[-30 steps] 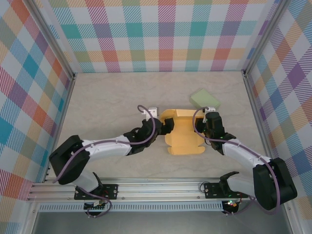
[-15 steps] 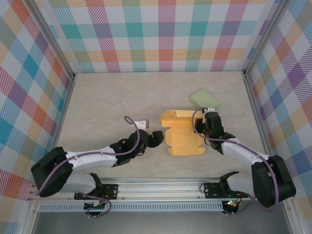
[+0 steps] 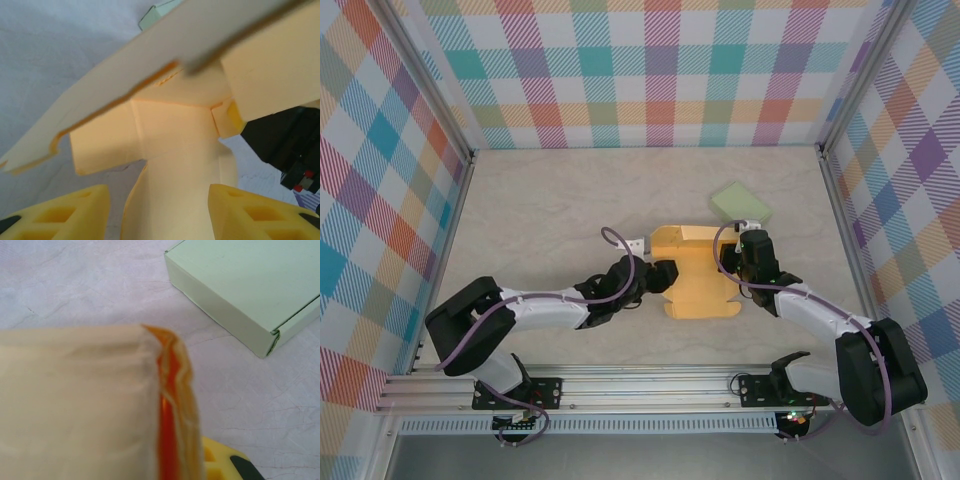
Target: Fold the paper box
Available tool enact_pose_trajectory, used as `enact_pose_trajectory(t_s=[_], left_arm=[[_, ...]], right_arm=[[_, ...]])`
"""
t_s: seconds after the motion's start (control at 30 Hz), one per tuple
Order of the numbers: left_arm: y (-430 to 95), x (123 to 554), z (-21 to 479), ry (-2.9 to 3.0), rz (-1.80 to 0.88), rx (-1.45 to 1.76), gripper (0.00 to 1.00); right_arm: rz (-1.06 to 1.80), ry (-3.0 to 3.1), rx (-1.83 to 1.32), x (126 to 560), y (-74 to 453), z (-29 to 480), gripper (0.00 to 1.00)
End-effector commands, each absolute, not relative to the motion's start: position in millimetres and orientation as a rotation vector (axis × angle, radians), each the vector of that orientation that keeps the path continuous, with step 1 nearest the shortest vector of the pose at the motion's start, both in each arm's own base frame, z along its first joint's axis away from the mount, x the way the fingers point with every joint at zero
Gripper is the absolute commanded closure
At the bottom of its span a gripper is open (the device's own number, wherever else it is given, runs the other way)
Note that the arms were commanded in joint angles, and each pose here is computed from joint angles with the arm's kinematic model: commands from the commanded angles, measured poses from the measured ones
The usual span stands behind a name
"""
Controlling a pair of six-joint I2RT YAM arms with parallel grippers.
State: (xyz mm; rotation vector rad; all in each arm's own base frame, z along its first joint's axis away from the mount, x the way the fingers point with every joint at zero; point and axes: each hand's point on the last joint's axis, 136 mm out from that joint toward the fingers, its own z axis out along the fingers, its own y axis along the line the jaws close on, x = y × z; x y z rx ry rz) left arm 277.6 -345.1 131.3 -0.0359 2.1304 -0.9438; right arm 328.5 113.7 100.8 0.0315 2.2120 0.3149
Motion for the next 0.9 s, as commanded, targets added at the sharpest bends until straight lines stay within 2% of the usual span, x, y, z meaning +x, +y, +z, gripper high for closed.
enact_pose_trajectory(t_s=[0.0,0.37,0.6,0.87], left_arm=[[-350,282,155,2.053,-0.911,-0.028,0.47],[-351,282,159,2.043,-0.787,-0.019,0.51],[-319,274,141,2.111,-0.607,-0.145,0.30],[-332,288,153,2.062,-0.566,-0.082,0.25]], right_arm=[[0.337,2.183,0.035,330,117,108,1.00],[0.327,2.185,0.035,330,116,107,1.00],[0.333,2.187,0.034,330,117,106,1.00],[0.347,2.184,0.028,330,119,108,1.00]])
